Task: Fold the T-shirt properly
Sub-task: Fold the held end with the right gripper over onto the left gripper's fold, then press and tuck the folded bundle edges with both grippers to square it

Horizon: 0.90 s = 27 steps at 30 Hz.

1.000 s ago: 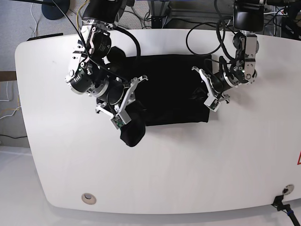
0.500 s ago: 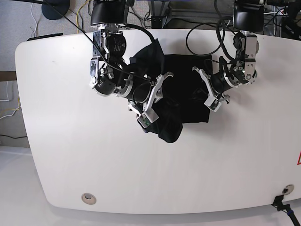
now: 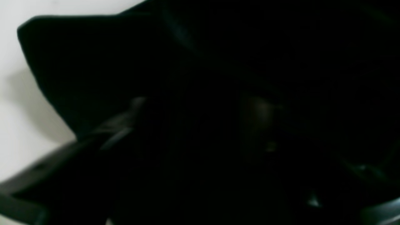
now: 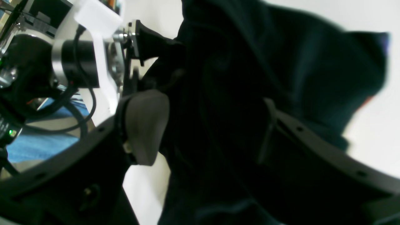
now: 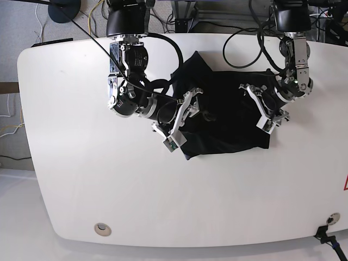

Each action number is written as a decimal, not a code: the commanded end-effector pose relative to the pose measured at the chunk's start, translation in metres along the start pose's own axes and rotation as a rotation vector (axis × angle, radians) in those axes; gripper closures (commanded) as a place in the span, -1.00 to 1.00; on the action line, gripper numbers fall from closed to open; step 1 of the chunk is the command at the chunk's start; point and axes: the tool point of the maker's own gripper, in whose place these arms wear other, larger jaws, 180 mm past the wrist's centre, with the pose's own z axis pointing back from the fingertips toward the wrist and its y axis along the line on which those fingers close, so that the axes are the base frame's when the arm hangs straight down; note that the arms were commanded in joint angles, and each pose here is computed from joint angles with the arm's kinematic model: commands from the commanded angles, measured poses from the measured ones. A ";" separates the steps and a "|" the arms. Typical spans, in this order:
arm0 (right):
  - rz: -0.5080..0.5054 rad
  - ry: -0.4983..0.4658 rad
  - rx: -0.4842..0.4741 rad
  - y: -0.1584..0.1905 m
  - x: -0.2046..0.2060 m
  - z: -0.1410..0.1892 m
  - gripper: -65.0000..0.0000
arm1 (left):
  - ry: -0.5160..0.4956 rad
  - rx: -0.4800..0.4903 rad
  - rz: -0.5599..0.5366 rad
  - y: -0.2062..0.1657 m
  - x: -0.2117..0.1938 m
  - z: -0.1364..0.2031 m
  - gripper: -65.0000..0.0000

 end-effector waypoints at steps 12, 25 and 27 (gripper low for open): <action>0.228 0.061 -0.245 -0.070 0.032 0.039 -0.23 | -0.116 0.111 -0.129 0.026 0.071 0.033 -0.23; 0.227 0.112 -0.427 -0.130 0.001 0.070 -0.23 | 0.036 0.112 -0.036 0.027 -0.005 0.041 0.97; 0.216 0.134 -0.428 -0.130 -0.011 0.068 -0.23 | 0.050 0.108 -0.022 0.028 -0.012 0.039 1.00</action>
